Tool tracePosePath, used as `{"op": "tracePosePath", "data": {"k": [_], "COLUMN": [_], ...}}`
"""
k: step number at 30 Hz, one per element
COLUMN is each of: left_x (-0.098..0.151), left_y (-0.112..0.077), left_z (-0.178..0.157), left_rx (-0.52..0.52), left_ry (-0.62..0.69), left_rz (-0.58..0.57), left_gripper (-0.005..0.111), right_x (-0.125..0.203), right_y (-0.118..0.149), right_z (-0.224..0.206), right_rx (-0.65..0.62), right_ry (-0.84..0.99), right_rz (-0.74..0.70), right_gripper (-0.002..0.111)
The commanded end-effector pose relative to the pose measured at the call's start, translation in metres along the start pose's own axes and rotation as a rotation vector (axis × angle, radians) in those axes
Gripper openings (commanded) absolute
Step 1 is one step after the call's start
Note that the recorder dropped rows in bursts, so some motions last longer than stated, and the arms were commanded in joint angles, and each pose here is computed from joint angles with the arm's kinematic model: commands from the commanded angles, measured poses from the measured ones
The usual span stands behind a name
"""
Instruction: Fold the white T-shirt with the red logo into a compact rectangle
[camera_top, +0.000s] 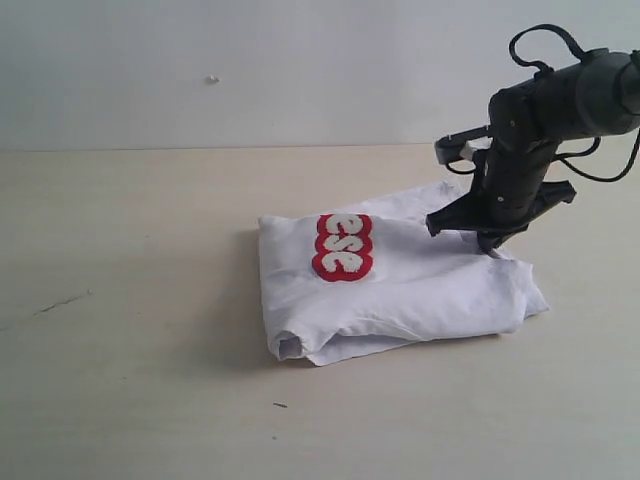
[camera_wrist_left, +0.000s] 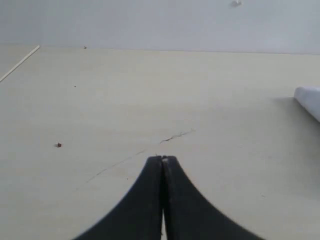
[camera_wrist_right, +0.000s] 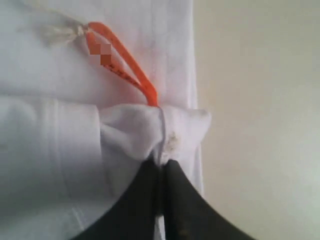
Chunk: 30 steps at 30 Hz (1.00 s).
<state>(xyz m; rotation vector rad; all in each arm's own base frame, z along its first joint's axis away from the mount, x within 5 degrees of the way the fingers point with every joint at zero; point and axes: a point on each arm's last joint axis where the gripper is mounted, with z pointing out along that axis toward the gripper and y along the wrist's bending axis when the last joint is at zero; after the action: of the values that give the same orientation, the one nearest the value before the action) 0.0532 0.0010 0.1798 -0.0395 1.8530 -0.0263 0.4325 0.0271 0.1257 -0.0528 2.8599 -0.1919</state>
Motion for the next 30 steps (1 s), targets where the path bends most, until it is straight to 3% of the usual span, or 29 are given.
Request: {"op": "tracePosePath", "data": {"k": [1, 8, 10, 12, 15, 17, 20, 21, 23, 24, 27, 30], "left_x": [-0.002, -0.002, -0.002, -0.002, -0.002, -0.002, -0.002, -0.002, -0.002, -0.002, -0.002, -0.002], "left_y": [0.000, 0.000, 0.000, 0.000, 0.000, 0.000, 0.000, 0.000, 0.000, 0.000, 0.000, 0.000], "left_z": [0.000, 0.000, 0.000, 0.000, 0.000, 0.000, 0.000, 0.000, 0.000, 0.000, 0.000, 0.000], "left_rx": [0.001, 0.001, 0.001, 0.001, 0.001, 0.001, 0.001, 0.001, 0.001, 0.001, 0.001, 0.001], "left_ry": [-0.017, -0.017, -0.017, -0.017, -0.017, -0.017, -0.017, -0.017, -0.017, -0.017, -0.017, -0.017], "left_rz": [-0.004, -0.004, -0.004, -0.004, -0.004, -0.004, -0.004, -0.004, -0.004, -0.004, -0.004, -0.004], "left_gripper": [0.000, 0.000, 0.000, 0.000, 0.000, 0.000, 0.000, 0.000, 0.000, 0.000, 0.000, 0.000], "right_x": [-0.025, -0.050, -0.055, -0.057, -0.054, -0.052, -0.050, -0.047, -0.037, -0.034, -0.024, -0.017], "right_y": [-0.006, 0.002, -0.004, -0.008, -0.005, -0.005, -0.006, -0.004, 0.014, 0.019, 0.040, 0.054], "right_z": [-0.034, -0.059, -0.054, -0.047, -0.030, -0.025, -0.029, -0.030, -0.023, -0.020, -0.016, -0.013], "right_rx": [0.004, -0.018, 0.049, 0.118, 0.114, 0.116, 0.113, 0.075, -0.050, -0.090, -0.259, -0.329], "right_ry": [-0.156, -0.404, -0.452, -0.466, -0.434, -0.413, -0.387, -0.349, -0.242, -0.206, -0.115, -0.059], "right_rz": [-0.007, -0.048, -0.056, -0.085, -0.086, -0.066, -0.008, 0.048, -0.007, -0.063, -0.121, -0.130], "right_gripper": [0.000, 0.000, 0.000, 0.007, 0.037, 0.044, 0.039, 0.028, 0.006, 0.001, 0.000, 0.000]}}
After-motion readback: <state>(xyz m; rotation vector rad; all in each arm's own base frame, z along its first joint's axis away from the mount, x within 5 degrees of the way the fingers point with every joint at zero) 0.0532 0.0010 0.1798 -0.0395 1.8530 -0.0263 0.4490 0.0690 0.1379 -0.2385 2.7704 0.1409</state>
